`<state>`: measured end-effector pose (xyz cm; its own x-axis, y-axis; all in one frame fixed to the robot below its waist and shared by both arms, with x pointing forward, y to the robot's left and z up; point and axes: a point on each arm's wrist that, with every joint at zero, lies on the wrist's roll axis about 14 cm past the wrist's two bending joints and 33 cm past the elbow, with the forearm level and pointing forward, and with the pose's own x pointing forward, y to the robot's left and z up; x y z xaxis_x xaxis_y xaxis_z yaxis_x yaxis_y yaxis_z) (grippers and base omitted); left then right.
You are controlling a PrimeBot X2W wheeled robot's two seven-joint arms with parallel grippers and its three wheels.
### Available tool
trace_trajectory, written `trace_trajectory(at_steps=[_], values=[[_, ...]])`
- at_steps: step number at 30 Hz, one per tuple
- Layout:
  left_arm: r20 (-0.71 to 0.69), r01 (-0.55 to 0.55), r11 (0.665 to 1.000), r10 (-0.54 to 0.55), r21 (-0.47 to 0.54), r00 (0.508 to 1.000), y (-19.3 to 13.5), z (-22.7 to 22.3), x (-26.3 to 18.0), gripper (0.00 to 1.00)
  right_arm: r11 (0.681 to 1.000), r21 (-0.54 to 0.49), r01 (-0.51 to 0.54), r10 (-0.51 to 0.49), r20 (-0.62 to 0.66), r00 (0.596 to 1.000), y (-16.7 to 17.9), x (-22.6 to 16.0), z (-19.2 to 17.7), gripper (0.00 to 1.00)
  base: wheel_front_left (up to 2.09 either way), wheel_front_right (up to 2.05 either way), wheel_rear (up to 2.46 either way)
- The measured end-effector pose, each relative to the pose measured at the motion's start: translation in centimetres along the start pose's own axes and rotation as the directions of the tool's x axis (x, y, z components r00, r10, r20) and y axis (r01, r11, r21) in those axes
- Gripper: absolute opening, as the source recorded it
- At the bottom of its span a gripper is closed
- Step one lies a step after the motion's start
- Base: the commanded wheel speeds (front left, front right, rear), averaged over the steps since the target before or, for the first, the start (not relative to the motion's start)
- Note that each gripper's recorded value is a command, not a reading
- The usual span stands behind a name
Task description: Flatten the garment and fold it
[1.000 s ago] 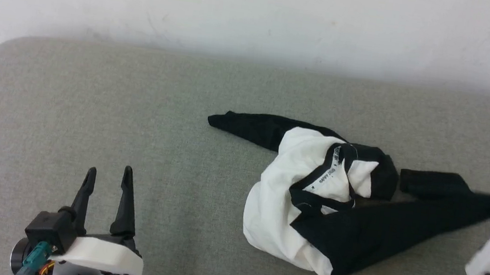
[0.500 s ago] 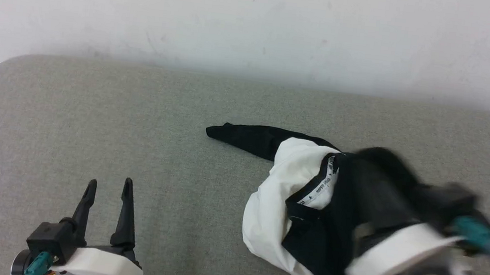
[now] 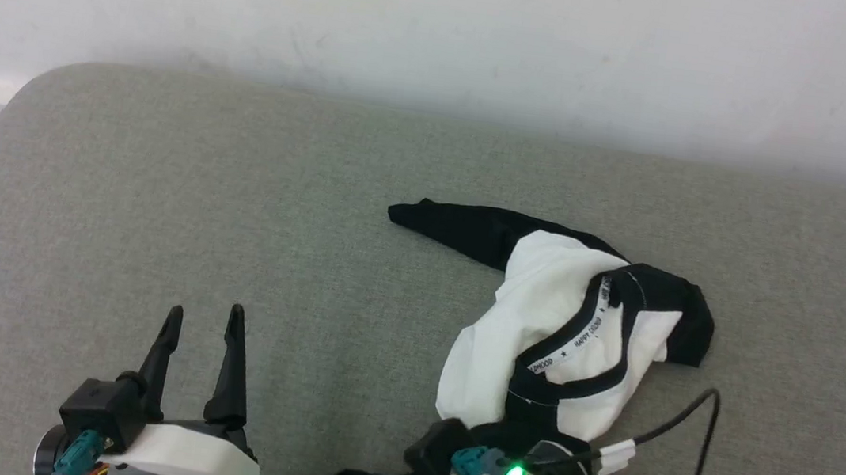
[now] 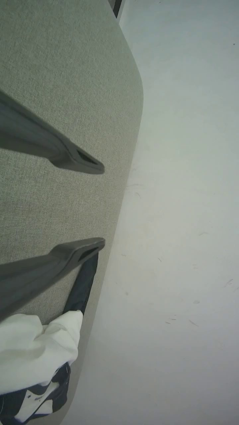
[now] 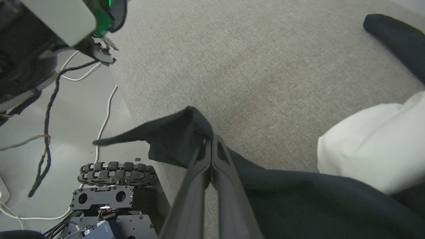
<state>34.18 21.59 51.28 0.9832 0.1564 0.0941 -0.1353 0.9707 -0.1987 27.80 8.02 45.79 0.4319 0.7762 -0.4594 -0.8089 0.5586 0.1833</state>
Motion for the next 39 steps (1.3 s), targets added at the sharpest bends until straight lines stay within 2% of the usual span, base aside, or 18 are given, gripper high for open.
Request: trace_trajectory(at_steps=[3,4,5,6,9,11,14,18,20,22,24,27,29,32,35,39], values=[[-0.008,-0.010,1.000,0.010,-0.002,1.000,0.3,-0.2,-0.1,1.00,1.000,0.022,0.019,-0.019,-0.009,1.000,-0.9,0.2,-0.4,0.00,0.00,0.00,0.00],[-0.014,-0.018,1.000,0.018,-0.001,1.000,0.5,-0.4,-0.1,1.00,0.998,0.043,0.054,-0.055,0.019,0.998,-2.3,0.1,0.0,0.19,0.00,0.00,0.00],[-0.016,-0.021,1.000,0.021,0.000,1.000,0.6,-0.5,-0.1,1.00,0.996,0.046,0.075,-0.077,0.039,0.996,-3.0,0.0,0.4,0.66,0.00,0.00,0.00],[-0.018,-0.021,1.000,0.021,0.000,1.000,0.6,-0.5,-0.1,1.00,0.994,0.055,0.095,-0.099,0.057,0.993,-3.7,-0.2,0.7,1.00,0.00,0.00,0.00],[-0.023,-0.017,1.000,0.017,-0.003,1.000,0.4,-0.7,-0.1,1.00,0.986,0.084,0.144,-0.155,0.151,0.976,-5.4,-1.1,2.6,1.00,0.00,0.00,0.00],[-0.026,-0.010,1.000,0.010,-0.005,1.000,0.2,-0.8,0.0,1.00,0.979,0.103,0.177,-0.197,0.244,0.950,-6.6,-2.1,4.6,1.00,0.00,0.00,0.00],[-0.030,0.011,1.000,-0.012,-0.009,0.999,-0.4,-1.0,0.0,1.00,0.958,0.131,0.254,-0.286,0.396,0.873,-9.3,-4.6,7.8,1.00,0.00,0.00,0.00],[-0.037,0.077,0.997,-0.077,-0.023,0.996,-2.2,-1.2,0.1,1.00,0.914,0.179,0.364,-0.401,0.543,0.738,-12.7,-8.9,10.6,1.00,0.00,0.00,0.00],[-0.051,0.157,0.987,-0.160,-0.041,0.986,-4.2,-1.8,0.0,1.00,0.879,0.205,0.430,-0.465,0.564,0.683,-14.5,-10.9,10.6,1.00,0.00,0.00,0.00],[-0.082,0.257,0.965,-0.261,-0.058,0.962,-6.7,-2.5,-0.2,1.00,0.845,0.227,0.485,-0.523,0.542,0.658,-16.1,-12.1,9.6,1.00,0.00,0.00,0.00],[-0.122,0.354,0.933,-0.359,-0.064,0.925,-9.4,-3.2,-0.6,1.00,0.815,0.248,0.523,-0.568,0.515,0.642,-17.2,-13.0,8.4,1.00,0.00,0.00,0.00],[-0.202,0.479,0.876,-0.482,-0.067,0.853,-12.9,-4.5,-1.5,1.00,0.787,0.272,0.553,-0.609,0.485,0.627,-18.2,-13.9,7.3,1.00,0.00,0.00,0.00],[-0.291,0.539,0.840,-0.533,-0.065,0.794,-14.5,-5.9,-2.4,1.00,0.779,0.283,0.560,-0.621,0.474,0.624,-18.4,-14.1,6.8,1.00,0.00,0.00,0.00],[-0.472,0.588,0.805,-0.549,-0.077,0.690,-15.4,-9.2,-4.1,1.00,0.775,0.294,0.559,-0.627,0.468,0.623,-18.5,-14.2,6.5,1.00,0.00,0.00,0.00],[-0.626,0.583,0.807,-0.500,-0.088,0.598,-14.9,-12.0,-5.5,1.00,0.774,0.302,0.557,-0.630,0.461,0.625,-18.4,-14.3,6.2,1.00,0.00,0.00,0.00],[-0.758,0.563,0.822,-0.416,-0.079,0.502,-13.8,-14.5,-6.8,1.00,0.775,0.312,0.549,-0.629,0.453,0.631,-18.2,-14.2,5.8,1.00,0.00,0.00,0.00]])
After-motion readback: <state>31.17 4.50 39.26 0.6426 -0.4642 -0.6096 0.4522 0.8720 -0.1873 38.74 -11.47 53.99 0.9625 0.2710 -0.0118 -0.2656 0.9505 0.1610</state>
